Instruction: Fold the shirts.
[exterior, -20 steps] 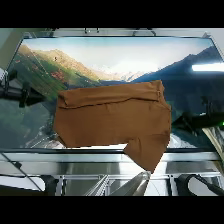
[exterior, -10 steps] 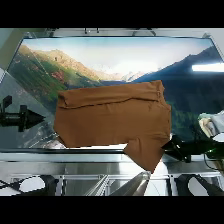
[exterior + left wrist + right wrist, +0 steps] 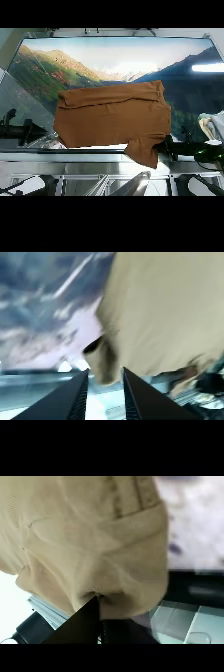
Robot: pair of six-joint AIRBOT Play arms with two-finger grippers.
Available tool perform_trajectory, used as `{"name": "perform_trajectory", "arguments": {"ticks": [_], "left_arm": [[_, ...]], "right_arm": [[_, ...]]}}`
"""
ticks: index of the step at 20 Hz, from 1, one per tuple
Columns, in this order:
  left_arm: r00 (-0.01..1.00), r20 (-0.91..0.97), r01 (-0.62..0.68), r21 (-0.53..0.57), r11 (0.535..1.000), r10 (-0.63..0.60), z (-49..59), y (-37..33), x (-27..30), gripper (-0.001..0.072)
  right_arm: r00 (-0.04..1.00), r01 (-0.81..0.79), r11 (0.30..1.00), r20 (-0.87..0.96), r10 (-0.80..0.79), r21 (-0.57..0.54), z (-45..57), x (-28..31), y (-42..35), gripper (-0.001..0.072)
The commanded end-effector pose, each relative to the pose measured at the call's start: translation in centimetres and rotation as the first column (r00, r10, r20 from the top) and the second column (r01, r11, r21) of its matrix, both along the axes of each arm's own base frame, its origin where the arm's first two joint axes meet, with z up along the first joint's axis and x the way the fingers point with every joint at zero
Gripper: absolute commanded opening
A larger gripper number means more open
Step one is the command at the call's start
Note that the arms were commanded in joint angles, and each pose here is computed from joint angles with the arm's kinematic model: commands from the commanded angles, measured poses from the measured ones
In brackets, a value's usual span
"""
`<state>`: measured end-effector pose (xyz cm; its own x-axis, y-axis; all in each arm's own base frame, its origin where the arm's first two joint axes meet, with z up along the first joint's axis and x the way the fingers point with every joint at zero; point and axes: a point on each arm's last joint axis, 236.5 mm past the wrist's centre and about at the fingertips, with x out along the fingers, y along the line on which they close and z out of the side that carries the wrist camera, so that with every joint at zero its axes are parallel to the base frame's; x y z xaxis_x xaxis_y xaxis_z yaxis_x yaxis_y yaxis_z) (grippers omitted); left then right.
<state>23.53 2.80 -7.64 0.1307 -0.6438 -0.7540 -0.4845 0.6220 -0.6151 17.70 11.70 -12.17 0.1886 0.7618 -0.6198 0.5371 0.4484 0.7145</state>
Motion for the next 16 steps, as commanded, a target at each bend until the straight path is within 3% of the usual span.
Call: {"name": "perform_trajectory", "arguments": {"ticks": [1, 6, 12, 13, 14, 16], "left_arm": [[0.994, -0.063, 0.093, 0.03, 0.995, -0.091, -2.2, -2.0, -1.6, 0.0245], [0.964, -0.144, 0.224, -0.03, 0.974, -0.226, -4.8, -5.4, -2.5, 0.0245], [0.963, -0.109, 0.239, -0.092, 0.967, -0.248, -5.6, -7.6, -1.1, 0.0222], [0.964, -0.094, 0.242, -0.079, 0.967, -0.249, -5.3, -7.3, -0.7, 0.0169], [0.965, -0.071, 0.25, -0.063, 0.966, -0.254, -4.8, -7.1, -0.2, 0.0003], [0.963, -0.017, 0.267, -0.039, 0.963, -0.268, -2.7, -6.8, 0.8, 0.0017]], "right_arm": [[0.995, 0.037, 0.999, 0.091, -0.034, -0.028, -0.3, 1.9, -0.6, 0.0016], [0.995, 0.031, 0.999, 0.094, -0.029, -0.023, -0.1, 1.9, -0.5, 0.0016], [0.996, 0.016, 1.0, 0.091, -0.017, 0.007, 0.4, 1.6, 0.0, 0.0016], [0.996, 0.012, 1.0, 0.09, -0.014, 0.015, 0.5, 1.5, 0.1, 0.0016], [0.996, 0.007, 1.0, 0.089, -0.01, 0.026, 0.7, 1.4, 0.3, 0.0016], [0.996, -0.011, 0.998, 0.09, 0.006, 0.054, 1.3, 1.1, 0.8, 0.0016]]}}
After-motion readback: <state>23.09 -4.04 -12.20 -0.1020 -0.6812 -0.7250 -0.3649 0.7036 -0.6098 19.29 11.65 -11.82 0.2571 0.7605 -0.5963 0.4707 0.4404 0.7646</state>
